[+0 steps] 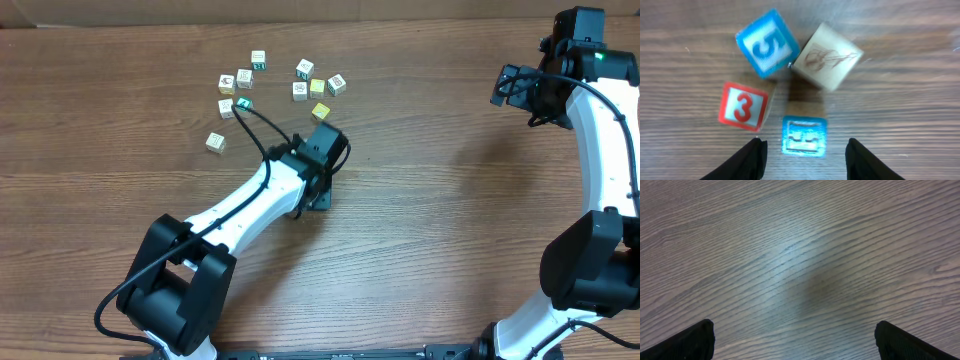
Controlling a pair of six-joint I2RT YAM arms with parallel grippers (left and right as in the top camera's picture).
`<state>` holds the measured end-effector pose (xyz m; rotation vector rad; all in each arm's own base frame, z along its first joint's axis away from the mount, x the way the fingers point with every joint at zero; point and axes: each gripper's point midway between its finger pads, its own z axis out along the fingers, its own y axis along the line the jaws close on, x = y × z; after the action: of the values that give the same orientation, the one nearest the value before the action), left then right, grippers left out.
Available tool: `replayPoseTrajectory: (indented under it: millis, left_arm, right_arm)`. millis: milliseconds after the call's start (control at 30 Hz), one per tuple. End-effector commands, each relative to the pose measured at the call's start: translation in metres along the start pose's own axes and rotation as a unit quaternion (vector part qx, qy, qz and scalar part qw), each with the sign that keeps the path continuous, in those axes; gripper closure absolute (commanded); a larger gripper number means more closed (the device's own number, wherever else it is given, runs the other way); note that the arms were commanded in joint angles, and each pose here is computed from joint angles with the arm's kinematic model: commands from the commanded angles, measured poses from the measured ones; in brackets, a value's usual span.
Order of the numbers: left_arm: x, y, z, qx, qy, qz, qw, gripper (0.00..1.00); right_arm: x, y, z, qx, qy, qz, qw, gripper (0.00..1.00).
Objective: Form a circle
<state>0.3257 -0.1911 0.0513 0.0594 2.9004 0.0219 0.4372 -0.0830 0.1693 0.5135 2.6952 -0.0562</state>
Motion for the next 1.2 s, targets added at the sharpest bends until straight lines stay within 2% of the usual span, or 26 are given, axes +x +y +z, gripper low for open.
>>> replayPoseTrajectory:
  millis: [0,67,167,267,367,533,700,867,1167]
  left_arm:
    - [-0.036,-0.011,-0.028,0.021,-0.037,-0.007,0.999,0.51]
    - [-0.047,-0.013,-0.043,0.025,-0.047,-0.008,0.999,0.53]
    - [-0.055,-0.006,-0.06,0.006,-0.054,-0.016,0.998,0.67]
    - [-0.055,0.014,-0.061,-0.03,-0.051,-0.031,0.998,0.86]
    - [-0.047,0.035,-0.054,-0.05,-0.026,-0.048,0.997,0.94]
    - [-0.029,0.072,-0.035,-0.075,0.022,-0.081,0.994,0.94]
    - [-0.011,0.094,-0.008,-0.061,0.061,-0.119,0.989,0.93]
    - [0.002,0.098,0.015,-0.025,0.081,-0.141,0.986,0.94]
    - [-0.003,0.083,0.024,0.013,0.065,-0.142,0.988,0.95]
  right_arm:
    - [-0.005,-0.001,-0.007,-0.003,-0.012,0.004,1.0,0.0]
    - [-0.005,-0.001,-0.007,-0.003,-0.012,0.004,1.0,0.0]
    - [-0.005,-0.001,-0.007,-0.002,-0.012,0.004,1.0,0.0]
    - [-0.005,-0.001,-0.007,-0.003,-0.012,0.004,1.0,0.0]
    - [-0.005,-0.001,-0.007,-0.003,-0.012,0.004,1.0,0.0]
    - [-0.005,-0.001,-0.007,-0.003,-0.012,0.004,1.0,0.0]
    - [-0.005,-0.001,-0.007,-0.003,-0.012,0.004,1.0,0.0]
    - [-0.005,-0.001,-0.007,-0.003,-0.012,0.004,1.0,0.0]
    - [-0.005,-0.001,-0.007,-0.003,-0.012,0.004,1.0,0.0]
